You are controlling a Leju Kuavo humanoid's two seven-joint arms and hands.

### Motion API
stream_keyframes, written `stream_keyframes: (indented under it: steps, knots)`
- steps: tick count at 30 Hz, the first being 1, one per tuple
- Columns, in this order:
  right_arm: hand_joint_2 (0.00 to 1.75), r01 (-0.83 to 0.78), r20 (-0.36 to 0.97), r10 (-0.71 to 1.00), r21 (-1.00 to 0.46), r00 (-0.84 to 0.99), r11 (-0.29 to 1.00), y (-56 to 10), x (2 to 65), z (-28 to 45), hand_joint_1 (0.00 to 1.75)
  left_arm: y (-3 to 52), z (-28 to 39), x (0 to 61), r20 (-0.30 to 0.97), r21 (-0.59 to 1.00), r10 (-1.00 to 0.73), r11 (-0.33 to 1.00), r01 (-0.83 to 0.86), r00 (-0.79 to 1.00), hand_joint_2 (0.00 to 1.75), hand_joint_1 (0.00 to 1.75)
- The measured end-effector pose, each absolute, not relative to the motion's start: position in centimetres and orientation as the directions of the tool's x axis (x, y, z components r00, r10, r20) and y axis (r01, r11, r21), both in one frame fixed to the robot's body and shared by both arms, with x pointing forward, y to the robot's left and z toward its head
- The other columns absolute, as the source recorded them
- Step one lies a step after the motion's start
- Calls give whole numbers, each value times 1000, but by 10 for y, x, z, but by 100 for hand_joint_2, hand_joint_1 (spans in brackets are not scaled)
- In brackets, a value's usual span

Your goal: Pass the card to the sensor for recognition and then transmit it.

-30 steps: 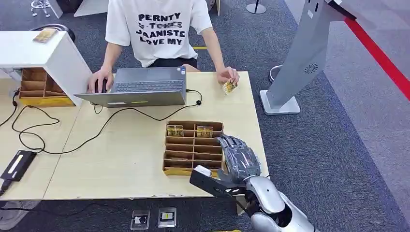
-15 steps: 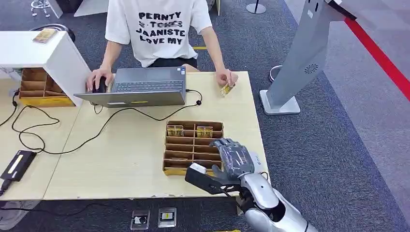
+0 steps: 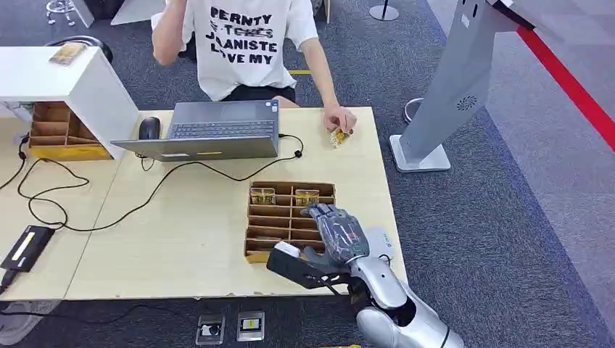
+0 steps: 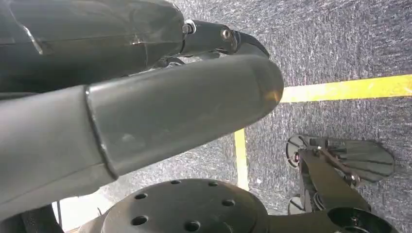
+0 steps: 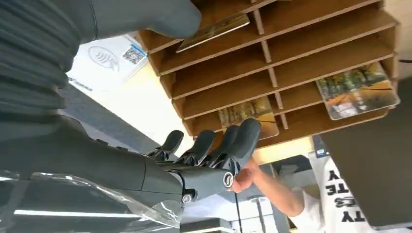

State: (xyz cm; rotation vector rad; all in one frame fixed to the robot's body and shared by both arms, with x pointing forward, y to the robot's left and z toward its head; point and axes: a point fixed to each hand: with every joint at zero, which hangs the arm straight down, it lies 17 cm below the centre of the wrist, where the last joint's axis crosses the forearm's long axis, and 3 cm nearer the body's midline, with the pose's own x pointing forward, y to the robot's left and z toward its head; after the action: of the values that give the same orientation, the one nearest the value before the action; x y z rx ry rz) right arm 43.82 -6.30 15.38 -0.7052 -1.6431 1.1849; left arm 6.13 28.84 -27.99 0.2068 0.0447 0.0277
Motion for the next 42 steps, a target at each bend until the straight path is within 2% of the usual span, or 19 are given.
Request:
stream_keyframes:
  steps: [15, 42]
  knots:
    - [175, -126, 400, 828, -915, -393, 383, -42, 431, 146, 45, 285, -280, 61, -43, 204, 45, 978, -35, 998, 0, 0]
    - [175, -196, 411, 830, -911, -377, 362, -41, 432, 121, 58, 284, -280, 60, -44, 207, 52, 977, -42, 998, 0, 0]
